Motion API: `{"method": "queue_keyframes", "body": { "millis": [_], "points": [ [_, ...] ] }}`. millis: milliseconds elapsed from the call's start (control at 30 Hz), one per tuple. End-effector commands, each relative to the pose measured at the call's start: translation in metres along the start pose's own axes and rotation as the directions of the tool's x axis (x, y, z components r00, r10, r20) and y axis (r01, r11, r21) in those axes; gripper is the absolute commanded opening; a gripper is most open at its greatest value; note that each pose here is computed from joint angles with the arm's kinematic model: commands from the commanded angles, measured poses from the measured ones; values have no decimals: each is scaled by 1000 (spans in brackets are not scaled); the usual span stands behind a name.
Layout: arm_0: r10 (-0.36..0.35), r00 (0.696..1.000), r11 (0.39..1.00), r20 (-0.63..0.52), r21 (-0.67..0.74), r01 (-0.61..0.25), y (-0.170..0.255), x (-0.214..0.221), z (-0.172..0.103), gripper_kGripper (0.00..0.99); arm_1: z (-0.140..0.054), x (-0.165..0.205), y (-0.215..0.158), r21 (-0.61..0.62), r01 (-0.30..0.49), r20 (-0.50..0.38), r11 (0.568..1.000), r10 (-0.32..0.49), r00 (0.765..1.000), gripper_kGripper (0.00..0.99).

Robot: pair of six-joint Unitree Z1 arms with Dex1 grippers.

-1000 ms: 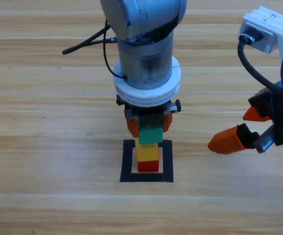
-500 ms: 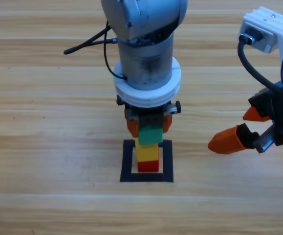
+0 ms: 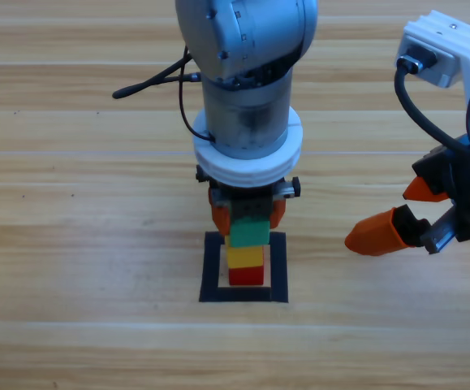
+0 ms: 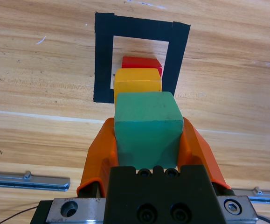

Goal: Stack the blocks in the rectangular block: red at the bottom, yellow in the middle, green on top

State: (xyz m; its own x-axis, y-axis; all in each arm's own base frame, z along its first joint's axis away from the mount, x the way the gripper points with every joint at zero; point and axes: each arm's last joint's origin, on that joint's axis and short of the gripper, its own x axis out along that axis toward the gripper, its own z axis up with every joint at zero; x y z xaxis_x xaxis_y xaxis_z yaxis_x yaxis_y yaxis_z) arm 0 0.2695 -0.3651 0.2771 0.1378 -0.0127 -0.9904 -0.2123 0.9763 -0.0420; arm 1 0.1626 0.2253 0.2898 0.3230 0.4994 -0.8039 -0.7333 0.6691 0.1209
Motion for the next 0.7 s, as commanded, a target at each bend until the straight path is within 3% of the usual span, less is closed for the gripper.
{"method": "queue_keyframes", "body": {
  "millis": [33, 700],
  "points": [
    [61, 998, 998, -20, 23, -61, -6, 29, -4, 190, -4, -8, -6, 14, -14, 37, 1000, 13, 999, 990],
    [77, 997, 997, -27, 24, -76, -4, 36, 1, 190, -4, -5, -6, 14, -22, 29, 1000, 21, 999, 990]
  ]
}}
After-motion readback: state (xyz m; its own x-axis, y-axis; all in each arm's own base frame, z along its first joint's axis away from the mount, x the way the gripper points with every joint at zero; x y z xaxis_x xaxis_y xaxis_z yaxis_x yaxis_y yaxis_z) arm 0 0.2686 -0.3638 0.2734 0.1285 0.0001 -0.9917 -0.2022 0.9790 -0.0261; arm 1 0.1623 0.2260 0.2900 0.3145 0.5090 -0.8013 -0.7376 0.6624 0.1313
